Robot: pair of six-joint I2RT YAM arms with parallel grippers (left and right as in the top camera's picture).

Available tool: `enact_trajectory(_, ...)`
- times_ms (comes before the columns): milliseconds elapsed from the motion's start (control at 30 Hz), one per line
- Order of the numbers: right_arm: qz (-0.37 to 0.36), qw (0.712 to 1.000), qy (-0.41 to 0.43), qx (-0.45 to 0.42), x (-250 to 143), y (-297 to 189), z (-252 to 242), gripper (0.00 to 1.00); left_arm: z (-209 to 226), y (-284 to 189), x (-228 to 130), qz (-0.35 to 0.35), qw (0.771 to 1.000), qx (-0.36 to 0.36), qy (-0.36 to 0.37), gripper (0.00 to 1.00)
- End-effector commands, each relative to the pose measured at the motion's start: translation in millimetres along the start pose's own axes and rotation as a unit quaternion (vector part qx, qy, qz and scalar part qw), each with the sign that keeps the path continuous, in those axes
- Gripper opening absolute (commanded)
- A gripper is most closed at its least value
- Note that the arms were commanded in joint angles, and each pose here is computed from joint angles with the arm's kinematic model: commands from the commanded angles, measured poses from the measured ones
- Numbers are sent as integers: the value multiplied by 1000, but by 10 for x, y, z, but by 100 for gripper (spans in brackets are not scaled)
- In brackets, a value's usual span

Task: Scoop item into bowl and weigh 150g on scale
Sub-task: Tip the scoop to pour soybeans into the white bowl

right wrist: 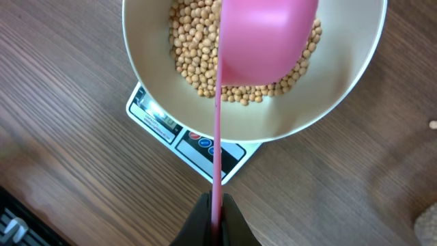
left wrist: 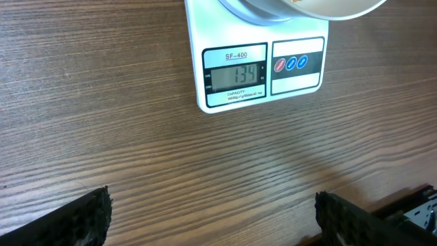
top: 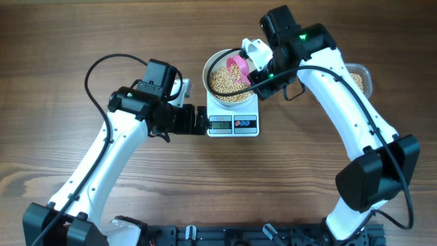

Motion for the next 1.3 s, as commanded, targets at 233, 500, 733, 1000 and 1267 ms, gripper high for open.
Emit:
enact_trajectory(233,-21,999,-28,-24,41,-179,4,4,6,19,0,5,1000,-2,8,100)
enact_trajectory(500,-13,998,-44,-40,28,-180,-25,4,7,19,1,5,1000,-2,7,100)
enact_trajectory(733,-13,997,-51,-48,35,-182,-43,4,7,19,1,5,1000,-2,7,100)
enact_trajectory(1000,-12,998,-51,-48,33,-182,-42,4,7,19,1,5,1000,-2,7,100)
enact_trajectory(1267,-18,994,-89,-58,66,-186,-67,4,7,19,1,5,1000,-2,7,100)
Point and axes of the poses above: each gripper's point midway between its finger pads, its own y axis out along the fingers, its own z axis along the line the jaws close on, x = y × z, the point moved 8 cm from there along -y, back along the fingers, and after that the axes turned 15 degrees about -y, right-handed, at the moved point
